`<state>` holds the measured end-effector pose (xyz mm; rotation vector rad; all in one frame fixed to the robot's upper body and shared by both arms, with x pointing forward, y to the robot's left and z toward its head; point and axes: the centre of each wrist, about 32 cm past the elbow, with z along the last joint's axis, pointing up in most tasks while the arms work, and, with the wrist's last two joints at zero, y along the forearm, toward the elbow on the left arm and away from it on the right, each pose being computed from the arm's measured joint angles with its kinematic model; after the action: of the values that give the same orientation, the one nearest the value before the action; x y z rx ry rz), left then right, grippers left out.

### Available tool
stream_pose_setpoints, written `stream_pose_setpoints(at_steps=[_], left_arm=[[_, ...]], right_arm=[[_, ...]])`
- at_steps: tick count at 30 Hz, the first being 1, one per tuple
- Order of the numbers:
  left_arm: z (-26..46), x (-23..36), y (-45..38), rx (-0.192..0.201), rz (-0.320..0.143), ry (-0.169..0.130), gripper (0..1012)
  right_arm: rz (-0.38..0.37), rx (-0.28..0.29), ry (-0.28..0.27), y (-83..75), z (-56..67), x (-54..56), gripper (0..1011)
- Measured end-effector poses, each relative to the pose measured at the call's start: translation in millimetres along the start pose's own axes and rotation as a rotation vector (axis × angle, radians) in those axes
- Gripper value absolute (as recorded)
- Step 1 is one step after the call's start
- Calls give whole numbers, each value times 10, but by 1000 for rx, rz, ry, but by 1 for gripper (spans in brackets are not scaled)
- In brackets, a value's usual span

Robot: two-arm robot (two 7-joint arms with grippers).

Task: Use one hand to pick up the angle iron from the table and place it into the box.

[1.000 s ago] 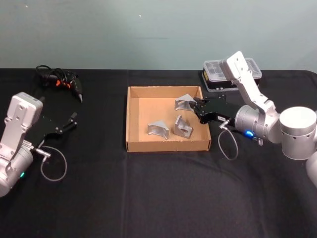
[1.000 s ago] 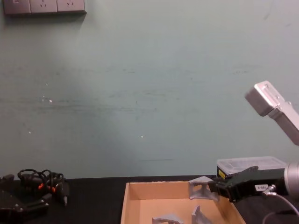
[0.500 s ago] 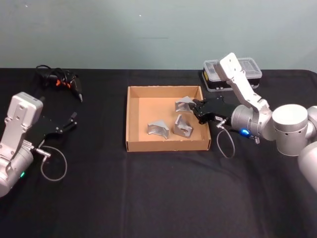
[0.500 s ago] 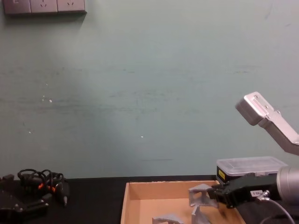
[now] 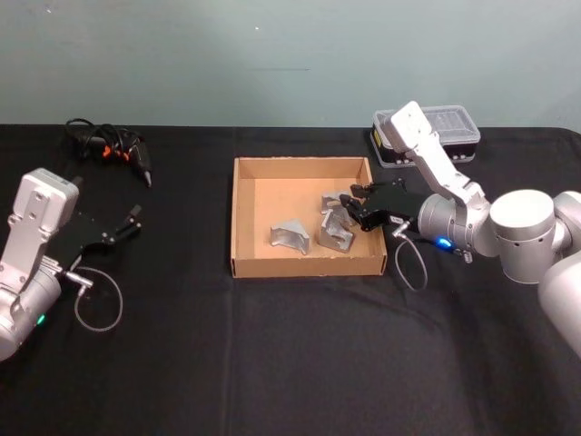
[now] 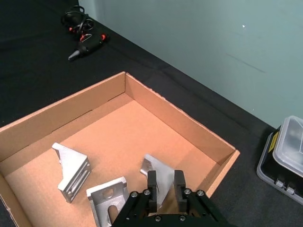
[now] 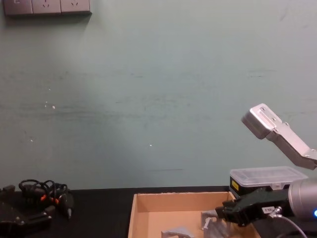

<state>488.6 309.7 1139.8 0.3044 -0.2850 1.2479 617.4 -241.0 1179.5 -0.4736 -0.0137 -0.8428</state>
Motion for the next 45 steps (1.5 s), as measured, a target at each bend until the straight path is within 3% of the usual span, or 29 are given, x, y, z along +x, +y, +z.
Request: stream_pose_setpoints(at_steps=[16, 26, 31, 34, 45], left_arm=[[0, 0, 0, 0, 0, 0, 1000], [0, 0, 0, 0, 0, 0, 1000], [0, 0, 0, 0, 0, 0, 1000], [0, 0, 0, 0, 0, 0, 1000], [0, 0, 0, 0, 0, 0, 1000]], right_arm=[[-69, 94, -1, -113, -10, -45, 707], [-121, 213, 1, -333, -53, -131, 985], [-159, 287, -10, -470, -120, -204, 1003], [-187, 324, -62, -573, -182, -279, 1003], [-280, 371, -185, -839, -409, -402, 1003]])
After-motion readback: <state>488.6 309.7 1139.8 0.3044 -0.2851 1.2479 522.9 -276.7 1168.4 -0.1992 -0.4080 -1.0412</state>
